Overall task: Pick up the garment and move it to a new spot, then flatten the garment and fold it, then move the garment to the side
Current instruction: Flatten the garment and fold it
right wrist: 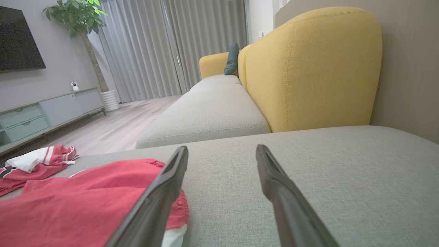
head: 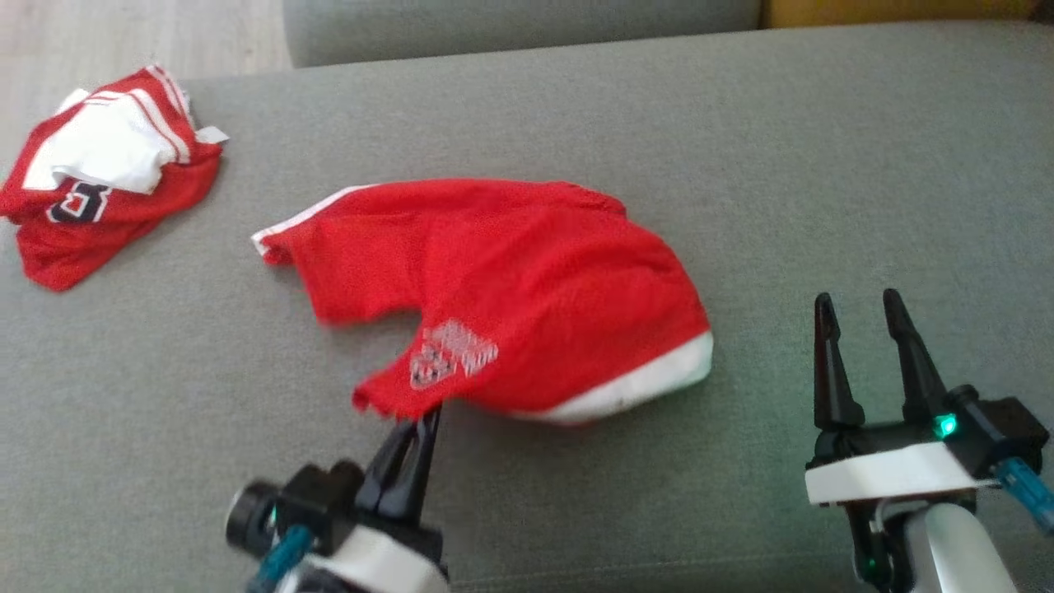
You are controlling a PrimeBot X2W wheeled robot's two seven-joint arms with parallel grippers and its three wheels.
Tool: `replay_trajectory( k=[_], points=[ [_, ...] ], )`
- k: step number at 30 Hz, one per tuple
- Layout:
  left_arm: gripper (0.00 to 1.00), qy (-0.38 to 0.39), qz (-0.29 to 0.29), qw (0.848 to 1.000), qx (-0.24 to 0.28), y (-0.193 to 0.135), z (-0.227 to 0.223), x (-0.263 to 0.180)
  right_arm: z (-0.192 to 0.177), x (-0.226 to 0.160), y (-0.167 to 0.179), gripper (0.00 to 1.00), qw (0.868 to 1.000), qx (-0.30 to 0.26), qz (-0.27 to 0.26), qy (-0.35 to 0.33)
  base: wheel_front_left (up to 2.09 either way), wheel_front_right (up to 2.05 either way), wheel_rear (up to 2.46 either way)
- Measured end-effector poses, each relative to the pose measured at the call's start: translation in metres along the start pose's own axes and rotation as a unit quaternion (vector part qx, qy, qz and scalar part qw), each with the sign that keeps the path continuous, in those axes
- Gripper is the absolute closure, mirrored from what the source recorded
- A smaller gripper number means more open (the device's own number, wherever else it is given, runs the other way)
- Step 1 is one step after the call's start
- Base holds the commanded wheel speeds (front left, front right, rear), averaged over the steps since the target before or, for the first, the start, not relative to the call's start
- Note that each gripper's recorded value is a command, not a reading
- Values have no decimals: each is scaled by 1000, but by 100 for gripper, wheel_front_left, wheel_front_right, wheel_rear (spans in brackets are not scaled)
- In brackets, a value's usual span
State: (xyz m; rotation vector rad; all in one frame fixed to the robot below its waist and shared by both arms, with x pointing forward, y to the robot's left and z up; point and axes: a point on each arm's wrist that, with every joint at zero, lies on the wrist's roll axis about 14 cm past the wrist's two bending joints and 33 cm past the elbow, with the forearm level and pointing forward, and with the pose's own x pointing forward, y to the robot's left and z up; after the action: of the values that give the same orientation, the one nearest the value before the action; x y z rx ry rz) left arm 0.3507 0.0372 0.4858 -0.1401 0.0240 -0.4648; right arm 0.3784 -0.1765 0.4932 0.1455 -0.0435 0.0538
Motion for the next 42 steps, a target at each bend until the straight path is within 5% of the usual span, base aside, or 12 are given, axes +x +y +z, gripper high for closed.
replay_trajectory(
  k=[9,25,28,29,30,31,42],
  points=[
    [100,82,44,994,-59,20,-35,-17,-7,-3,-2,0,1000,-2,-3,11,0,0,0],
    [99,147,38,988,-11,70,-75,83,-25,3,-32,0,998,-13,-45,40,0,0,0],
    [64,150,44,988,-12,74,-81,83,-25,6,-33,0,998,-14,-46,39,0,0,0],
    [43,151,48,987,-12,77,-83,81,-25,7,-33,0,998,-14,-46,39,0,0,0],
    [5,150,54,987,-13,80,-83,79,-25,7,-33,0,998,-14,-46,38,0,0,0],
    [0,146,60,987,-15,83,-82,78,-25,8,-33,0,998,-13,-45,37,0,0,0],
    [0,120,111,986,-14,108,-72,54,-26,19,-13,0,999,-10,-14,35,0,0,0]
  ],
)
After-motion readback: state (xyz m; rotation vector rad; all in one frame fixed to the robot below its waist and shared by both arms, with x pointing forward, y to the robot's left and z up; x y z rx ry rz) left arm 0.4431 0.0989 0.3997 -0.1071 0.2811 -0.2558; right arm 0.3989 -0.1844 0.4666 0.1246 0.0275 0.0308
